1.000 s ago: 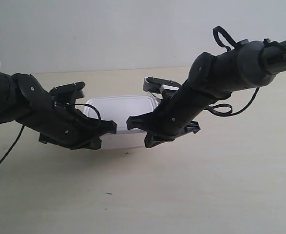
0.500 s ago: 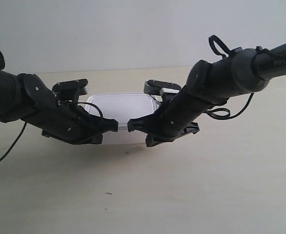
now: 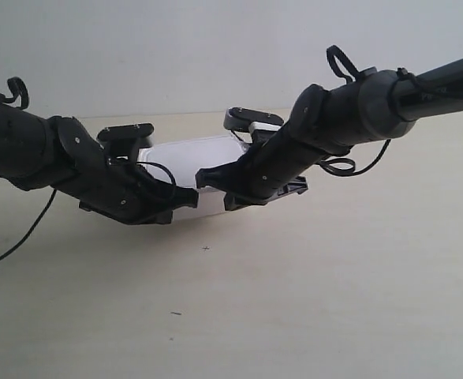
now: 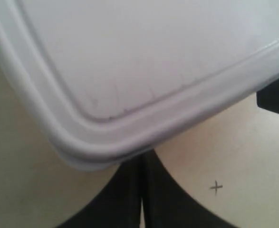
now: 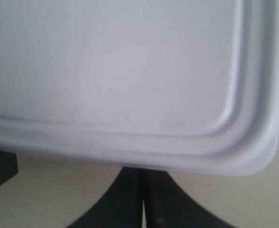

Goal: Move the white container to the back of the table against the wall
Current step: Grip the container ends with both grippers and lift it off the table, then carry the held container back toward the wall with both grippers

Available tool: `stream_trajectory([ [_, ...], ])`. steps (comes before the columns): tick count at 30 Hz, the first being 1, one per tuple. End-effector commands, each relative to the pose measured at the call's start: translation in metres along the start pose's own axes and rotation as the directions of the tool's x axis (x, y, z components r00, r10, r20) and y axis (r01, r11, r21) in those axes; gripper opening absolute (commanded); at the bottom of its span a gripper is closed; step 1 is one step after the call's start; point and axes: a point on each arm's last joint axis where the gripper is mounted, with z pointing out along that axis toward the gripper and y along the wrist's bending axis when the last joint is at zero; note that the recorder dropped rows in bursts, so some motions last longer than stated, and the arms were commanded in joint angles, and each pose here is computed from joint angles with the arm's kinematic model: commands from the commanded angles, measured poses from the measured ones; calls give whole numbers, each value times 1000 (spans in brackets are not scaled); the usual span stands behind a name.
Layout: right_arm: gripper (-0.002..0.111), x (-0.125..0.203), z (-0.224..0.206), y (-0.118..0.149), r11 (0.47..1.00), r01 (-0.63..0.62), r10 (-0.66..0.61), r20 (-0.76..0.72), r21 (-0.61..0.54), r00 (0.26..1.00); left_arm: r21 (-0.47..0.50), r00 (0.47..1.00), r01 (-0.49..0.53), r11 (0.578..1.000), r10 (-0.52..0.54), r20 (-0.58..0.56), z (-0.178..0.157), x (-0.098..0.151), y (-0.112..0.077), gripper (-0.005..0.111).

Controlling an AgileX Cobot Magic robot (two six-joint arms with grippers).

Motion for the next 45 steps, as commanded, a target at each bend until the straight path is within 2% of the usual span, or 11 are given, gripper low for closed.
stream_trajectory([
  [1, 0, -7, 6, 3, 1000, 14, -14, -13, -10, 1000, -26, 998, 3, 1000, -1, 69, 0, -9, 6, 0],
  [4, 0, -9, 8, 3, 1000, 16, -16, -8, -2, 1000, -33, 998, 0, 999, 2, 63, 5, -17, 14, 0],
  [10, 0, -14, 8, 0, 1000, 12, -12, 33, 11, 999, -38, 998, -28, 999, 31, 63, 15, -23, 14, 0],
  [16, 0, -18, 9, -16, 999, -16, 14, 49, 34, 999, -46, 994, -36, 998, 40, 99, 14, -29, 14, 0],
  [27, 0, -41, 14, -8, 1000, 6, -6, 67, 8, 998, -58, 992, -31, 998, 38, 123, 28, -35, 16, 0],
  [37, 0, -58, 8, -8, 996, 53, -61, 110, 70, 992, -49, 984, -35, 998, 43, 173, 36, -54, 13, 0],
  [45, 0, -65, 19, -16, 998, 7, -13, 92, 65, 996, -58, 981, -40, 998, 50, 185, 42, -64, 21, 0],
])
